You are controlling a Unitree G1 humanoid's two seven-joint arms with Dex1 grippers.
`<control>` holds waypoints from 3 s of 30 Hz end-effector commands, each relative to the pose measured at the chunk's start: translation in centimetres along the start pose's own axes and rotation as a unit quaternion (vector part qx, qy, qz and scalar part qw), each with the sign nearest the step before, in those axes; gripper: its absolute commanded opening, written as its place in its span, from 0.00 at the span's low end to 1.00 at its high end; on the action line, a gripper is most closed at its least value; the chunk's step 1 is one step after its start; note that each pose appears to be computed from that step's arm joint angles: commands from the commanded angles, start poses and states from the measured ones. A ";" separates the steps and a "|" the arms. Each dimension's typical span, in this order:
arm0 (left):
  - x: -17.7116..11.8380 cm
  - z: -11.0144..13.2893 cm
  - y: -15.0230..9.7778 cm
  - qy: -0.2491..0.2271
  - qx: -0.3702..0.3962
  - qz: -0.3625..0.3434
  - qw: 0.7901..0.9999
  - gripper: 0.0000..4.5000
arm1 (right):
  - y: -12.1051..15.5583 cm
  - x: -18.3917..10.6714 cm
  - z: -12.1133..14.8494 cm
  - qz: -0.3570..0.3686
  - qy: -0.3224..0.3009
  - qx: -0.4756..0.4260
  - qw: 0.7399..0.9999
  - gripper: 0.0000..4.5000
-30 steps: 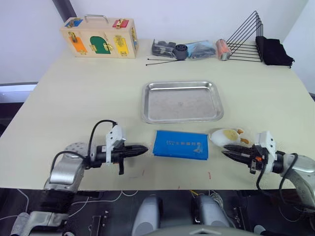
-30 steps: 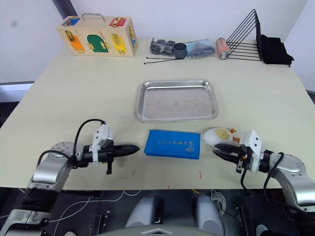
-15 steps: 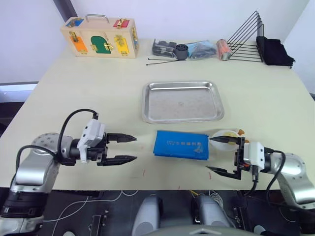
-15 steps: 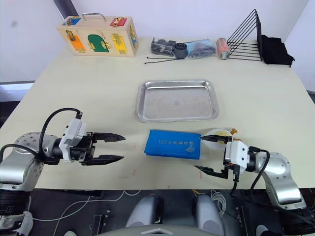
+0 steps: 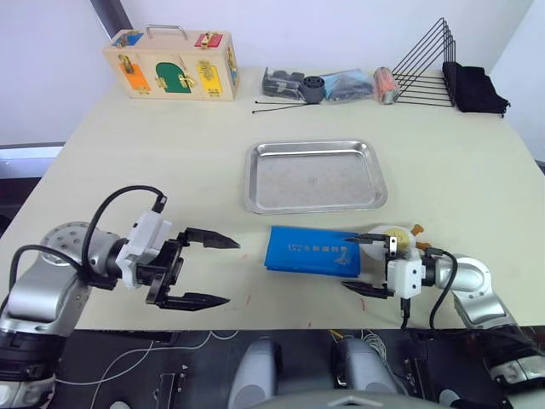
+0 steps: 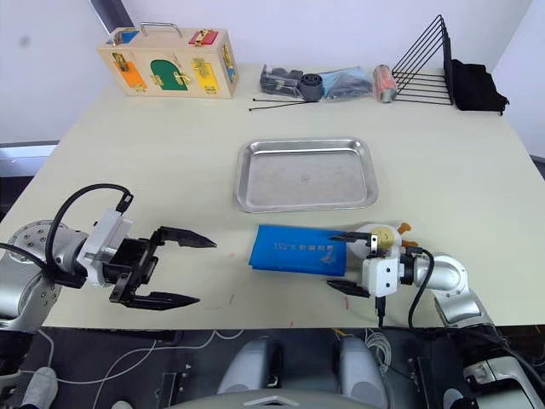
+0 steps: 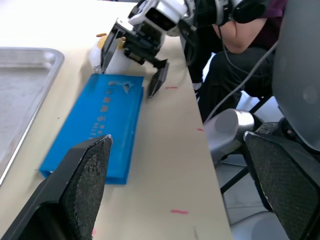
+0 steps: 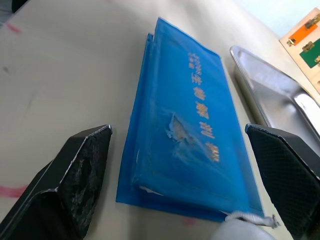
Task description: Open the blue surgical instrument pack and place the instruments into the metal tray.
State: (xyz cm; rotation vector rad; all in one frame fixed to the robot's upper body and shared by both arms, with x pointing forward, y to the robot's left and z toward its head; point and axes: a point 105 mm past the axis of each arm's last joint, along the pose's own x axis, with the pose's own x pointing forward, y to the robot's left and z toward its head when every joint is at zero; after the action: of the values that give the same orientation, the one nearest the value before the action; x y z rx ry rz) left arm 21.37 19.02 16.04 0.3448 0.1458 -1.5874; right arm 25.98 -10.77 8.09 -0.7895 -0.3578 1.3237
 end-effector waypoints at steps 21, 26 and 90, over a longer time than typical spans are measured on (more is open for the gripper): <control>0.4 0.4 -1.0 -0.026 0.011 -0.021 0.999 1.00 | 0.0 0.0 0.7 0.007 -0.031 0.008 0.999 0.01; 0.5 0.5 -0.7 -0.035 0.012 -0.006 0.999 1.00 | 0.1 -1.1 3.0 0.045 -0.048 0.093 0.993 0.01; 6.1 -3.4 5.8 -0.143 -0.089 0.048 0.984 0.00 | -6.0 -1.4 3.0 0.039 -0.024 0.347 0.937 0.24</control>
State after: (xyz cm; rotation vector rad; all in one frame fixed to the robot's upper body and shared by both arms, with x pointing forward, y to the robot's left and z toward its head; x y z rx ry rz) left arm 27.29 13.73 10.78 -0.0370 0.0868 -1.4997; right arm 28.22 -10.77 13.38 -0.1706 0.1504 1.4358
